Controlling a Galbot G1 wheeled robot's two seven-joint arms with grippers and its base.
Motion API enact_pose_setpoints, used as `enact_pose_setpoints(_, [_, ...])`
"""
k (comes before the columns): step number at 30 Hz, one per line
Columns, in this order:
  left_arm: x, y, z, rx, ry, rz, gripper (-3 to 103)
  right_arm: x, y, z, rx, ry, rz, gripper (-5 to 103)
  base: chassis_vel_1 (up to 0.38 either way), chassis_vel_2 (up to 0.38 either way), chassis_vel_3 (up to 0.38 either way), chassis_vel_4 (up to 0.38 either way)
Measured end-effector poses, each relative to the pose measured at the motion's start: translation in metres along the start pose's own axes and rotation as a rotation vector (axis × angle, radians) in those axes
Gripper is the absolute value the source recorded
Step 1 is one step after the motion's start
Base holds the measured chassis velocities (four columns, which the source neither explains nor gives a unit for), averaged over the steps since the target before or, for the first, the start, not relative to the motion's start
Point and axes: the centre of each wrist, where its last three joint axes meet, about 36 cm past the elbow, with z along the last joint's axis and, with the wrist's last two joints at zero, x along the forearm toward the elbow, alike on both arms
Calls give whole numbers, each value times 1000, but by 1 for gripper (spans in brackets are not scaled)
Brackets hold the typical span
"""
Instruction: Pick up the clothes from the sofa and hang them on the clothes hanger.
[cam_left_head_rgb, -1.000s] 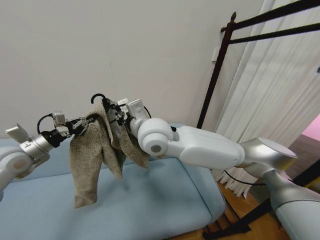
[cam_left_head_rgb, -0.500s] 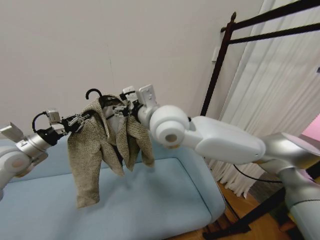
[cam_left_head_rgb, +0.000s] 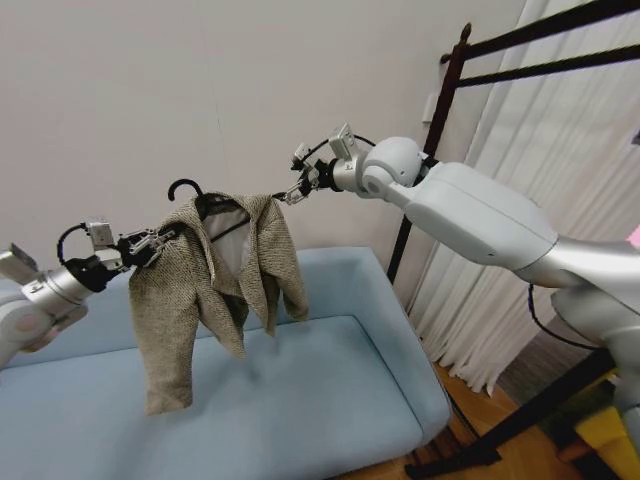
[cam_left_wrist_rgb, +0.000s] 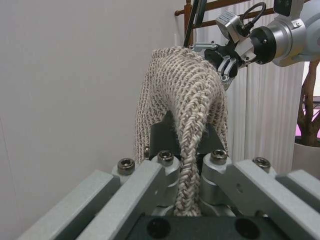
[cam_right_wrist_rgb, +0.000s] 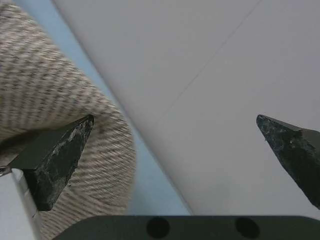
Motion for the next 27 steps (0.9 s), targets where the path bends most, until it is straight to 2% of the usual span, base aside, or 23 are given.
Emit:
enact_pose_setpoints(8, [1,3,1,-6,14,40,3,-7,9,-5,10,31,-123,100,0,0,0,0])
enact_pose_setpoints(12, [4,6,0,-16,27,88,3,-10,11,-9,47,43,-200,100,0,0,0,0])
enact_pose_setpoints(21, [7,12,-3,-32,63,172,3,-13,22,-17,87,59,-295,100,0,0,0,0])
enact_pose_setpoints(22, [7,13,-3,-36,67,187,3,-14,24,-17,92,65,-312,102,0,0,0,0])
enact_pose_setpoints(26, [8,16,-4,-44,75,217,3,-13,30,-14,88,75,-350,83,0,0,0,0])
enact_pose_setpoints(27, [8,16,-4,-44,75,217,3,-13,30,-14,88,75,-350,83,0,0,0,0])
